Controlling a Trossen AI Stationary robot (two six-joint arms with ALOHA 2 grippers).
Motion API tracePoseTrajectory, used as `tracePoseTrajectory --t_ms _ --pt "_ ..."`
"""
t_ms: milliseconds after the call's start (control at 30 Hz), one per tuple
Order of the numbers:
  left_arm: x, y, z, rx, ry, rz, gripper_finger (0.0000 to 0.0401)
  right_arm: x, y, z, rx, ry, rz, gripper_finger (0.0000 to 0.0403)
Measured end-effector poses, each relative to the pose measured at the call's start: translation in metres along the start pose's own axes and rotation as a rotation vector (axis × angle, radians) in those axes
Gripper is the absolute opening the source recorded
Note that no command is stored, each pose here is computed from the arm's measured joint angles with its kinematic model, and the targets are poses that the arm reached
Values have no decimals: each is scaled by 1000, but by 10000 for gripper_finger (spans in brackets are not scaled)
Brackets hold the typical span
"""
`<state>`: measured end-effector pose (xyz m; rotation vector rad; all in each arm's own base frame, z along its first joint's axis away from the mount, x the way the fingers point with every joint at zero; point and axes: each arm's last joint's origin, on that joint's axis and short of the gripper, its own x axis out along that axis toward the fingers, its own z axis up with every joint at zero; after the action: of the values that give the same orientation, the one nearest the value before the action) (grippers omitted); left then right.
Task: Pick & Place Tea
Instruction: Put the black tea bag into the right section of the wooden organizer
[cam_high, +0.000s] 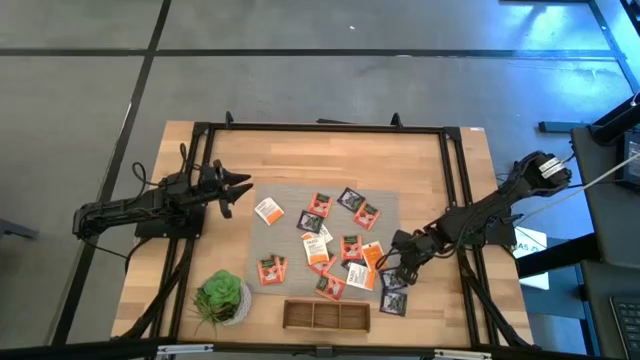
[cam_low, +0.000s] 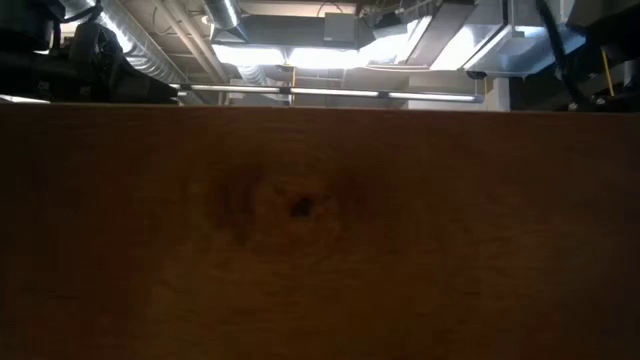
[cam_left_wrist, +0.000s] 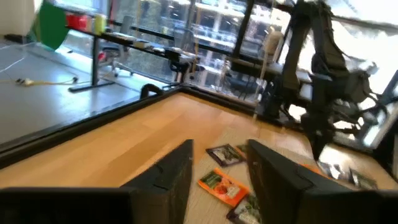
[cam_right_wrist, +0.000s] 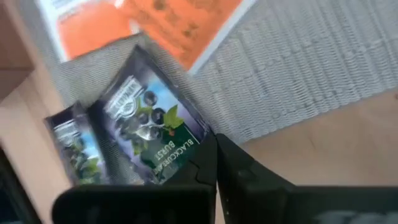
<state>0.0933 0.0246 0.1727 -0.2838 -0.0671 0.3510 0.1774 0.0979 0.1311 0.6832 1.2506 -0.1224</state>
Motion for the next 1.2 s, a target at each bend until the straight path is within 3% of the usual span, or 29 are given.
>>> tracePoseTrajectory --t_ms 133,300,600,733,967,1200 --pt "-1 -3 14 -113 -148 -17 143 -2 1 1 -14 -12 11 3" --pt "-4 -4 27 -109 -297 6 143 -2 1 2 -39 -38 1 2" --pt "-5 -4 31 -164 -346 16 143 -3 2 2 -67 -49 4 1" --pt "2 -7 24 -205 -243 -36 143 -3 2 3 -94 -70 -8 1" --pt "30 -15 7 -252 -2 -4 143 -4 1 8 -97 -86 -3 0" --pt "101 -50 33 -169 207 -36 143 -4 2 11 -95 -110 15 0"
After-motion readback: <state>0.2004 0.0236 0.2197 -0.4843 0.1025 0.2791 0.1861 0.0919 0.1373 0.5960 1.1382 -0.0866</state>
